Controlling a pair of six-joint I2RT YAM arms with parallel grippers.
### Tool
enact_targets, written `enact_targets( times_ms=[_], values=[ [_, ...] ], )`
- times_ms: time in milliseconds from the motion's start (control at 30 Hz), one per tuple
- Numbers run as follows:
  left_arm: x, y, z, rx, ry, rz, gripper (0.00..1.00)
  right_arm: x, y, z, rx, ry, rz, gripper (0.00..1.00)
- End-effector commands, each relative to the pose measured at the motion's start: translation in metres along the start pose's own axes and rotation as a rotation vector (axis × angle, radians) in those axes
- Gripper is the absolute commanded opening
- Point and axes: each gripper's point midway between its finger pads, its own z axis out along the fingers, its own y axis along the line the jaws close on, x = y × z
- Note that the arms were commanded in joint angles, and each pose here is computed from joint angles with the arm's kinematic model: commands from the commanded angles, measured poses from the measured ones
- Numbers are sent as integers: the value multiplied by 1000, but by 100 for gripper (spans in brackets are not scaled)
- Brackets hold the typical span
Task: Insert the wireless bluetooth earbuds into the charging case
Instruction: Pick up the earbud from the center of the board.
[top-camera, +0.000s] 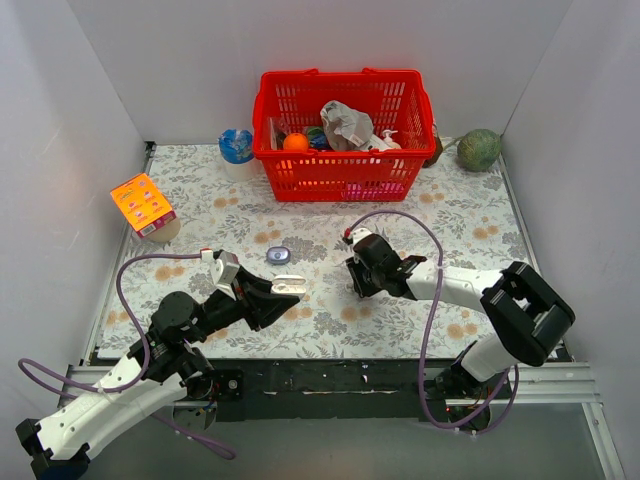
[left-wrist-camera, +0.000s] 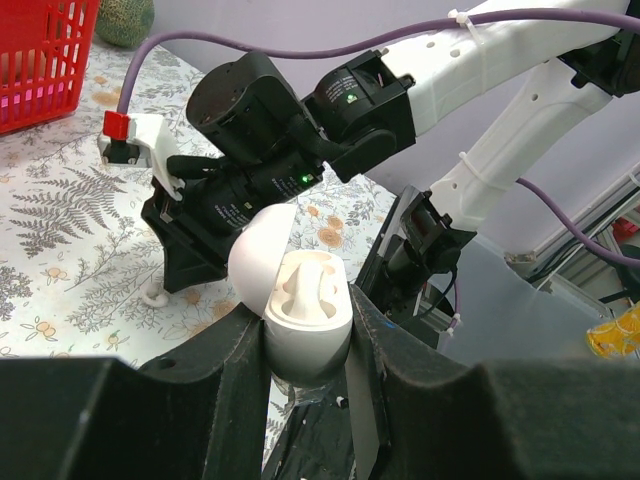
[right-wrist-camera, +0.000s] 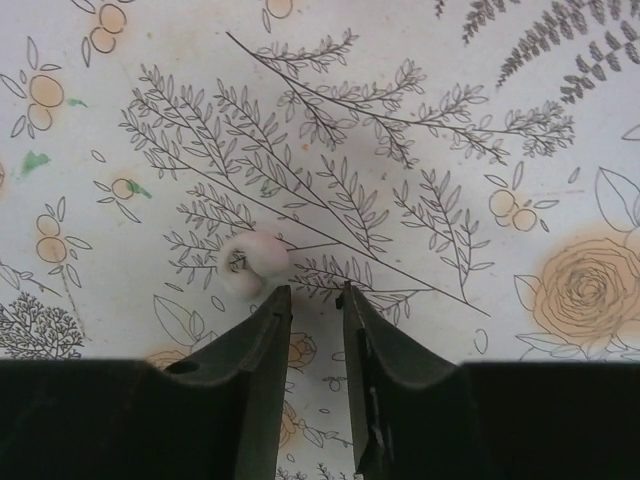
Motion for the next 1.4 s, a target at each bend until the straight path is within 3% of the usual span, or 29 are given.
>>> enact_targets(
  times_ms=[0, 167, 300, 367, 400, 500, 800, 1367],
  values=[
    [0, -2, 0, 11, 6, 12, 0, 13, -18, -9, 71, 25, 13, 41],
    [2, -2, 0, 12, 8, 6, 0, -2, -13, -20, 55, -50, 83, 45],
    [1, -2, 1, 8, 8, 3, 0, -14, 5, -24, -42, -107, 128, 40],
    [3, 0, 1, 5, 15, 1, 0, -17, 14, -24, -87, -103, 142, 32],
    [4, -1, 2, 9, 18, 0, 0, -17, 18, -22, -103, -96, 140, 17],
    [5, -1, 3, 8, 26, -3, 0, -14, 37, -21, -169, -85, 106, 2],
    [7, 0, 3, 7, 29, -4, 0, -14, 51, -10, -208, -61, 69, 1],
    [7, 1, 3, 4, 31, -3, 0, -13, 10, -4, -80, -69, 73, 1]
  ],
)
